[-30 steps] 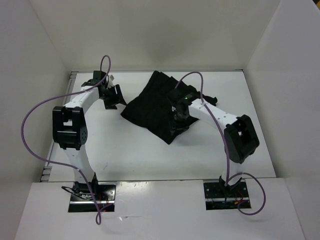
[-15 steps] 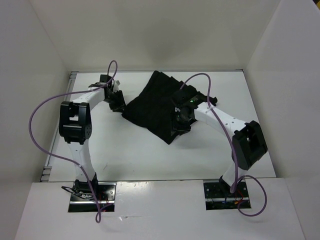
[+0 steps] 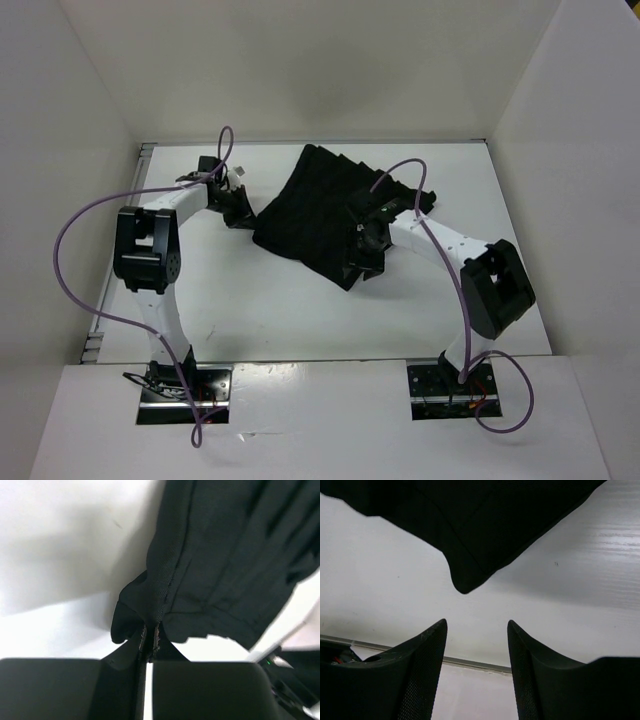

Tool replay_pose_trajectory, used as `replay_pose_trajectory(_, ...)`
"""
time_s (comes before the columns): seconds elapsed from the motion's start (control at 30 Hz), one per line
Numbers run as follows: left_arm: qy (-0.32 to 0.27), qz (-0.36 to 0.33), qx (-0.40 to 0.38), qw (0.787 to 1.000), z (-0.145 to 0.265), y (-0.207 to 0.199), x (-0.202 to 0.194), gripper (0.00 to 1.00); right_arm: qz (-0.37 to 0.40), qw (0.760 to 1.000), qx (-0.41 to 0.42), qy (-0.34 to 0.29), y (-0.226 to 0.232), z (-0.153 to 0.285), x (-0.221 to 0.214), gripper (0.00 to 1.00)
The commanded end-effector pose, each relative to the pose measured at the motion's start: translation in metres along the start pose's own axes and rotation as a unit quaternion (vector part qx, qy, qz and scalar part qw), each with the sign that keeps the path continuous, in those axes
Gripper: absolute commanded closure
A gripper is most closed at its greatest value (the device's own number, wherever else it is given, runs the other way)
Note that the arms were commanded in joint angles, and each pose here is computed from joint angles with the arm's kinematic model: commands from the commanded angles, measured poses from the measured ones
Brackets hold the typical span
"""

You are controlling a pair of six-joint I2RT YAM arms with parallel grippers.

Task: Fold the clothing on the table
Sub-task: Flatten the skirt out

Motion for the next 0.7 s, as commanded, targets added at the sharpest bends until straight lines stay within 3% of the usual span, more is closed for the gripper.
replay_pose_trajectory(0.0,-0.03,-0.025,-0.065,0.997,0.029,-0.036,0.006,1.0,-0.06,0.998,0.016,-0.008,-0.002,-0.011,0.009,0.43)
replay_pose_trajectory(0.43,-0.023,-0.024,-0.095,0.995,0.041,-0.048,-0.005,1.0,-0.113,0.993,-0.01,-0.026,-0.012,-0.041,0.025,0.43)
replay_pose_trajectory(0.53,-0.037,0.014,-0.141,0.989,0.051,-0.045,-0.002,1.0,-0.113,0.993,-0.027,-0.024,-0.016,-0.058,0.027,0.46)
replay_pose_trajectory(0.67,-0.045,0.049,-0.139,0.988,0.058,-0.032,-0.009,1.0,-0.113,0.993,-0.022,-0.037,-0.013,-0.063,0.035,0.47)
Point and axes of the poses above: each gripper's point midway between its finger pads, its own z axis back along the fingers, its own y axis along the line the jaws close on, x = y × z, the point moved 3 cm from there along z, back along the fingers, and after that the axes turned 4 degrees about -z, right-handed, at the moved point
